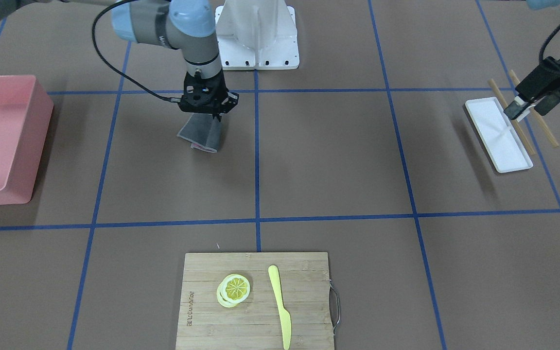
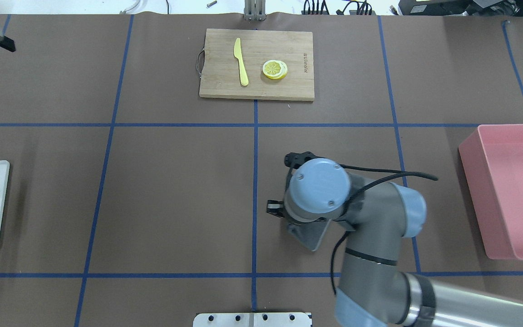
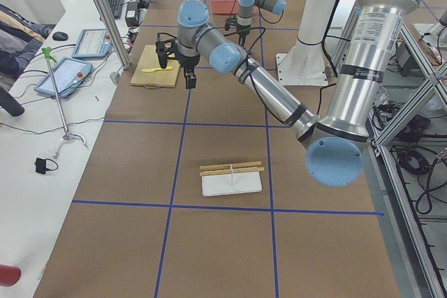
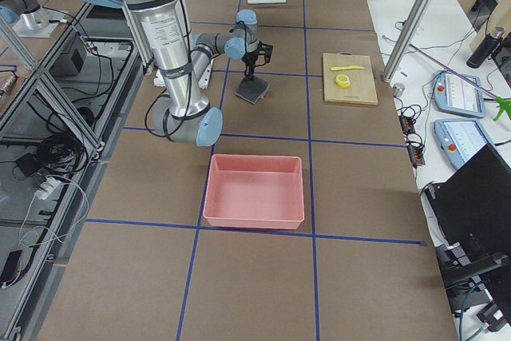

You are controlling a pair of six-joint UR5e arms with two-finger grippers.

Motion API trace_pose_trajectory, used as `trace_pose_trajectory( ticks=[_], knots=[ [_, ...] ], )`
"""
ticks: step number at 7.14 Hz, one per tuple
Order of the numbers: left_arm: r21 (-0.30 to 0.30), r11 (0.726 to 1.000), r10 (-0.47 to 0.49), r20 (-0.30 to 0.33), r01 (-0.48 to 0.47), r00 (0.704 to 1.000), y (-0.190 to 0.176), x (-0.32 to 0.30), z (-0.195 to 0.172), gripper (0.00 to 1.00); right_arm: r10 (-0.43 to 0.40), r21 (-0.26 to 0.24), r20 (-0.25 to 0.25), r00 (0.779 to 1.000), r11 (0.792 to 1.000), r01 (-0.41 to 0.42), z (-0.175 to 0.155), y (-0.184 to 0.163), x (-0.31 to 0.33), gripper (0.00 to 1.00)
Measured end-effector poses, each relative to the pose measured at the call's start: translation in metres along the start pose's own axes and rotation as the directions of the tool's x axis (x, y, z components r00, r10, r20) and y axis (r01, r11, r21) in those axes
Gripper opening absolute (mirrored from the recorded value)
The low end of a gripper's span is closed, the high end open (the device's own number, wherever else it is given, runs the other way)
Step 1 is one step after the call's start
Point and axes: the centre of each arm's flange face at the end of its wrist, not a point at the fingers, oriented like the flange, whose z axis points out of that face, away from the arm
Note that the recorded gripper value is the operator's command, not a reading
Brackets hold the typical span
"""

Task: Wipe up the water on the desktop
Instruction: 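Wipe the cloth across the table center with the right gripper, then carry the cloth with the right gripper toward the pink bin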

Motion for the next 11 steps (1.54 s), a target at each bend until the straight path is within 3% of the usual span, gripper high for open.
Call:
trace_pose_trajectory(
  ticks=[2,4,6,9,11],
  knots=[
    [0.002,0.995,0.101,0.048,-0.102,0.994,-0.006,-0.055,-0.001,0.98,-0.091,-0.04,-0.09,0.992,0.995,0.088,-0.01,-0.024,0.118,0.0],
    [0.006,0.987,0.162,0.078,-0.163,0.984,-0.017,-0.089,-0.005,0.98,-0.164,-0.063,-0.144,0.976,0.986,0.156,-0.01,-0.032,0.169,0.0],
    [0.01,0.978,0.208,0.098,-0.21,0.973,-0.023,-0.114,-0.011,0.98,-0.147,-0.079,-0.115,0.982,0.987,0.139,0.0,-0.024,0.086,0.0],
    [0.013,0.964,0.261,0.126,-0.264,0.957,-0.036,-0.144,-0.024,0.98,-0.05,-0.088,-0.004,0.999,0.995,0.05,-0.002,0.005,-0.073,0.0],
    [0.014,0.965,0.258,0.135,-0.262,0.957,-0.036,-0.153,-0.03,0.98,-0.007,-0.088,0.059,0.998,0.996,0.013,0.006,0.0,-0.107,0.0]
  ],
)
